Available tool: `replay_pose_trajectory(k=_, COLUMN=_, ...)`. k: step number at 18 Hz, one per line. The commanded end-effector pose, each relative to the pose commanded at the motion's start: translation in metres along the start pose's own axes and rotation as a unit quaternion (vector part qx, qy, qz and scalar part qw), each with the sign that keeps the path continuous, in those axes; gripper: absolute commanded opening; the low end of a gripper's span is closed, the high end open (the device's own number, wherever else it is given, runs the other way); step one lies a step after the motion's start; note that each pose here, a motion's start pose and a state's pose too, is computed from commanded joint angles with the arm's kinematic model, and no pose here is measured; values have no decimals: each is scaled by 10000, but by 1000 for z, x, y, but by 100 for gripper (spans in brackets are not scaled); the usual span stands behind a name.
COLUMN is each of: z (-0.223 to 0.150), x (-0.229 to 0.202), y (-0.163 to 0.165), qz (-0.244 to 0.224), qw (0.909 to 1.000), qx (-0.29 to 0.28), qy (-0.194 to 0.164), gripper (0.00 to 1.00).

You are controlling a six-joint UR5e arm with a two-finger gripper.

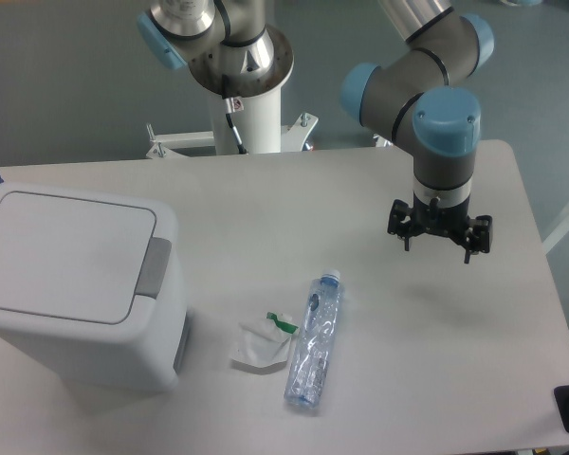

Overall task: Open the trash can
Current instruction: 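Lower the open gripper slightly above the table beside the water bottle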

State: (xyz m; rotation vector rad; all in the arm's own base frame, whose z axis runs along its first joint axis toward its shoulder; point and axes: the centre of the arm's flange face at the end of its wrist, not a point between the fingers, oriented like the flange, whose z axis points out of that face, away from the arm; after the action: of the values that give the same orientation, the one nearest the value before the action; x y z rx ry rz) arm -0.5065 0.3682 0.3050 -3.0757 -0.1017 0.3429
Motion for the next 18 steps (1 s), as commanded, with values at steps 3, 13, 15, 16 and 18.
replay_pose_trajectory(k=3, z=0, x=1, y=-1, qz=22, qw=10000, qx=0, qy=-9, gripper=100)
replay_pose_trajectory(k=13, z=-10, x=6, y=-45, qz=-870, qw=9948, qx=453, qy=-271, gripper=100)
replay_pose_trajectory(k=15, z=-31, x=-1, y=-66, qz=-1626, qw=9826, qx=871, qy=-224, gripper=100)
replay_pose_trajectory(k=16, z=-42, x=-2, y=-77, qz=-1940, qw=9750, qx=1069, qy=-168, gripper=100)
replay_pose_trajectory(k=18, z=-53, x=11, y=-96, qz=-2237, qw=9644, qx=1403, qy=155, gripper=100)
